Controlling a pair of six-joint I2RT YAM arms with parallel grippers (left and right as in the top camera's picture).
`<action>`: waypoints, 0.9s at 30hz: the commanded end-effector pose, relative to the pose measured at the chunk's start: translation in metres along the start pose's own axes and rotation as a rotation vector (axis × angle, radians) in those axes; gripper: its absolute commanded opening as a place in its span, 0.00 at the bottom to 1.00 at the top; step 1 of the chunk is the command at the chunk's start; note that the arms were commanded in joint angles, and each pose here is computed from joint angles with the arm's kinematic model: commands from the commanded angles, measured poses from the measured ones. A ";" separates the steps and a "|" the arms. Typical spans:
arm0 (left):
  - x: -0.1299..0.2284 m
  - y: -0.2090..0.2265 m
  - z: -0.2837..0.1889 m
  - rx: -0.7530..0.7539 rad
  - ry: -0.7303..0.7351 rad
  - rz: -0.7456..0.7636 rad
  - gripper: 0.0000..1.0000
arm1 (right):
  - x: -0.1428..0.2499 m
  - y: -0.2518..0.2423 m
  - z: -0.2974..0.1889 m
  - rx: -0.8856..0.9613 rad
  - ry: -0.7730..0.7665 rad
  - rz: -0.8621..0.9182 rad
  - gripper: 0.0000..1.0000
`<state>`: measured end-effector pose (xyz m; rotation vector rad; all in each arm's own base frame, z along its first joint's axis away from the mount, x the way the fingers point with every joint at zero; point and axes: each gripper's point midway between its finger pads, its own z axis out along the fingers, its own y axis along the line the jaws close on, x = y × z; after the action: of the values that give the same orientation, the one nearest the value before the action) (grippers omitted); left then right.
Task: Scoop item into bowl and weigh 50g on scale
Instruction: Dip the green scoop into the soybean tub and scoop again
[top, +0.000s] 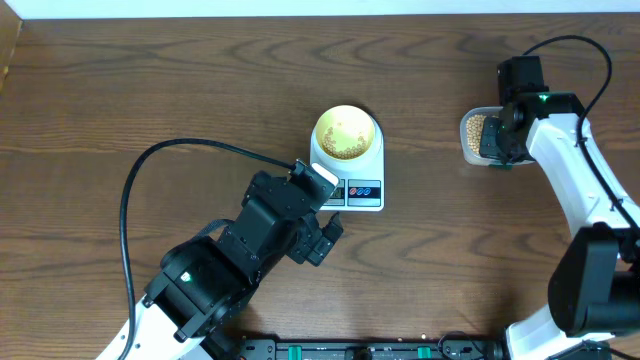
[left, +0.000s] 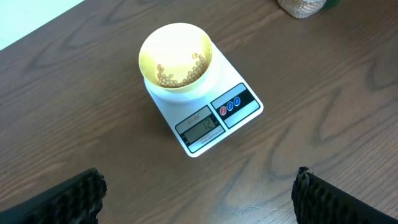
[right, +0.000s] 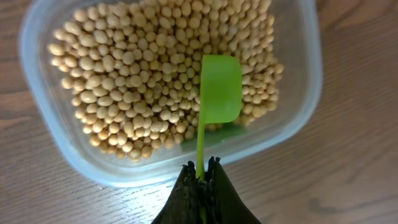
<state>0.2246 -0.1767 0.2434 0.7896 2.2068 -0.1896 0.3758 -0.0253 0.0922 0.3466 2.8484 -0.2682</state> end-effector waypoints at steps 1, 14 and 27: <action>-0.011 0.005 -0.008 -0.016 -0.036 0.005 0.98 | 0.012 0.010 0.016 -0.104 0.082 0.019 0.01; -0.011 0.005 -0.008 -0.016 -0.036 0.005 0.98 | 0.007 0.022 0.000 -0.513 0.142 0.083 0.01; -0.011 0.005 -0.008 -0.016 -0.036 0.005 0.98 | -0.005 -0.015 -0.008 -0.708 0.109 0.220 0.01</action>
<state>0.2246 -0.1767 0.2432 0.7897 2.2071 -0.1894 0.3705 -0.0375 0.0980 0.5308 2.7846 0.7014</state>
